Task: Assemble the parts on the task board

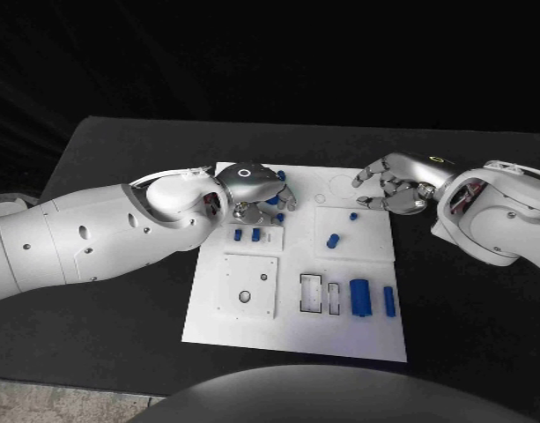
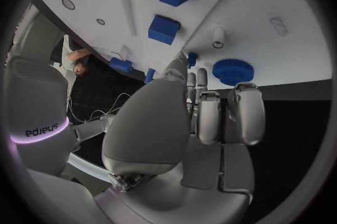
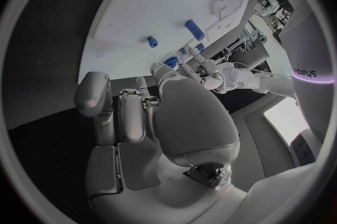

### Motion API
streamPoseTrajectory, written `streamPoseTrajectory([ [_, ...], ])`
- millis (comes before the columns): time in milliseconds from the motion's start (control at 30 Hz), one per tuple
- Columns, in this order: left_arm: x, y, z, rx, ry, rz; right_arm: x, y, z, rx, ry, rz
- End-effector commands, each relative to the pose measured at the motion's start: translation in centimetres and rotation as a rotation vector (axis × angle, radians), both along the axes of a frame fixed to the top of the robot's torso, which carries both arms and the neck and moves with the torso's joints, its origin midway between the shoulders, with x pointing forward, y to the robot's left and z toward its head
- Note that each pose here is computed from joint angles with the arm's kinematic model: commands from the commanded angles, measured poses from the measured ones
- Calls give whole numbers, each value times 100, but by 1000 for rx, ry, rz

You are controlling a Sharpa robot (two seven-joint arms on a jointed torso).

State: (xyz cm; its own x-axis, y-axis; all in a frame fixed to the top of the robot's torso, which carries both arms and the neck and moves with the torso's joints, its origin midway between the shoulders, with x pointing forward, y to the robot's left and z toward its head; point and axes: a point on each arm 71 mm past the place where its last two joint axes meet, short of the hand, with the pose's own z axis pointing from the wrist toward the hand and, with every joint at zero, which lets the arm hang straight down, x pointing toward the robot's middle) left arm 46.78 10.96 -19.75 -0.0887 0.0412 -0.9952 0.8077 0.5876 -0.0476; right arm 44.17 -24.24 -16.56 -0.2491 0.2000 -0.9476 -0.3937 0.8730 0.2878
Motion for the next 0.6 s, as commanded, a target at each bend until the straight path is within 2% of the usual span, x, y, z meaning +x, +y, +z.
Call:
streamPoseTrajectory([
  [33, -5, -24, -43, 24, 13, -9, -8, 7, -6, 1, 6, 6],
  [200, -4, -35, -85, 30, 23, -2, -10, 6, -7, 2, 9, 5],
  [600, 35, 8, -114, 37, 23, 30, -10, 3, -15, 2, 18, 4],
])
